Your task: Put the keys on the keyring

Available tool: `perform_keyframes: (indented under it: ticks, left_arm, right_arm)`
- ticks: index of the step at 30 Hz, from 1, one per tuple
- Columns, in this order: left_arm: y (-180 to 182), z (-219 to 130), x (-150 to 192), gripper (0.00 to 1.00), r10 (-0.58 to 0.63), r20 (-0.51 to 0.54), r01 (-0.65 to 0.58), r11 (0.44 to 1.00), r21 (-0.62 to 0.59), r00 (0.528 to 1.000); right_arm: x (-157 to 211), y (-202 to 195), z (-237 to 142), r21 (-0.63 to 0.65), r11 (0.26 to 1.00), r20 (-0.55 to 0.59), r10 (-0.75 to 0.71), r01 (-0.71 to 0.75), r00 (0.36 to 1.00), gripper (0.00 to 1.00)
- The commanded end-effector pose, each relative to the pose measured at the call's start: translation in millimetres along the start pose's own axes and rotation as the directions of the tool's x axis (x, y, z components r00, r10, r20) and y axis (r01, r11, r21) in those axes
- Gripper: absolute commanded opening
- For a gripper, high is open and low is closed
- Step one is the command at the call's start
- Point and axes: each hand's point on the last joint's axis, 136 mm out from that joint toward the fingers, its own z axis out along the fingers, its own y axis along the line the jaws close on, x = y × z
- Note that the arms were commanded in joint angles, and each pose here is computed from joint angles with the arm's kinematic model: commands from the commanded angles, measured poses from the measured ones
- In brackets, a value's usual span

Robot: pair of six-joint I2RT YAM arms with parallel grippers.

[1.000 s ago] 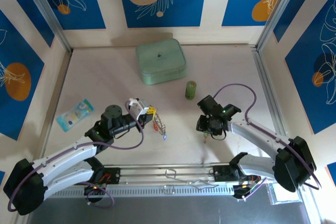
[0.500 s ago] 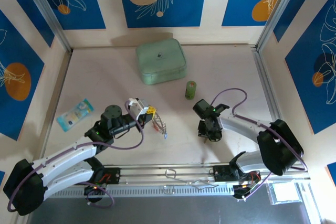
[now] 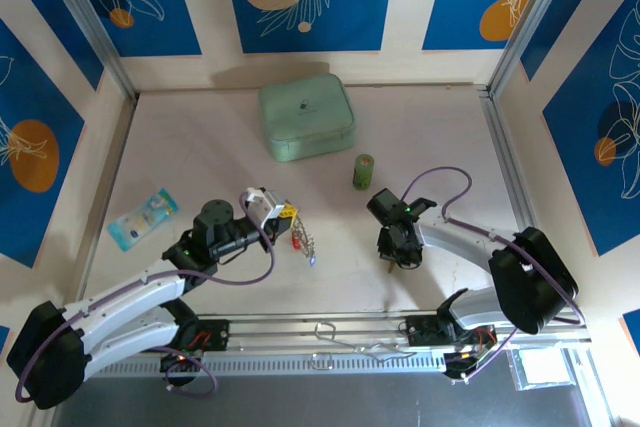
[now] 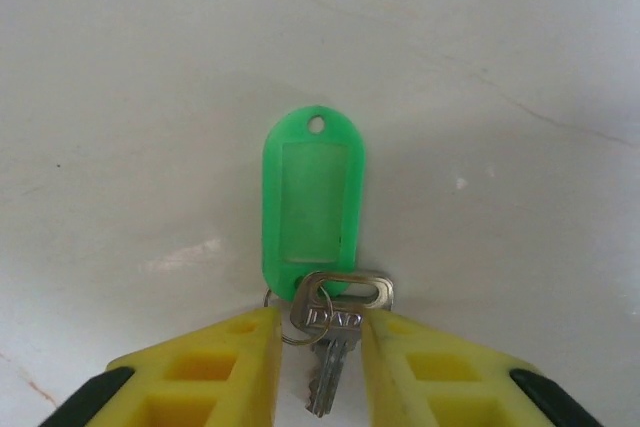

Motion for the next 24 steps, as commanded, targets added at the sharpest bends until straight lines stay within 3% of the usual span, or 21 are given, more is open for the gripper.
perform_keyframes:
  ticks: [1, 10, 16, 24]
  left_arm:
    - [-2, 0, -20, 0.00, 0.029, 0.051, -0.030, 0.999, 0.012, 0.998]
    - [-2, -2, -20, 0.00, 0.032, 0.052, -0.032, 0.999, 0.011, 0.998]
    - [-2, -4, -21, 0.00, 0.042, 0.055, -0.042, 0.999, 0.005, 0.998]
    - [-2, -3, -22, 0.00, 0.047, 0.057, -0.047, 0.999, 0.008, 0.997]
  right_arm:
    - [1, -5, 3, 0.025, 1.000, -0.011, 0.018, -0.018, 1.000, 0.30]
    - [-5, 1, 3, 0.018, 1.000, 0.000, 0.011, -0.011, 1.000, 0.18]
    - [-9, 4, -2, 0.006, 1.000, 0.010, -0.023, 0.023, 1.000, 0.00]
    - [1, 22, -23, 0.002, 0.977, 0.036, -0.213, 0.213, 0.976, 0.00]
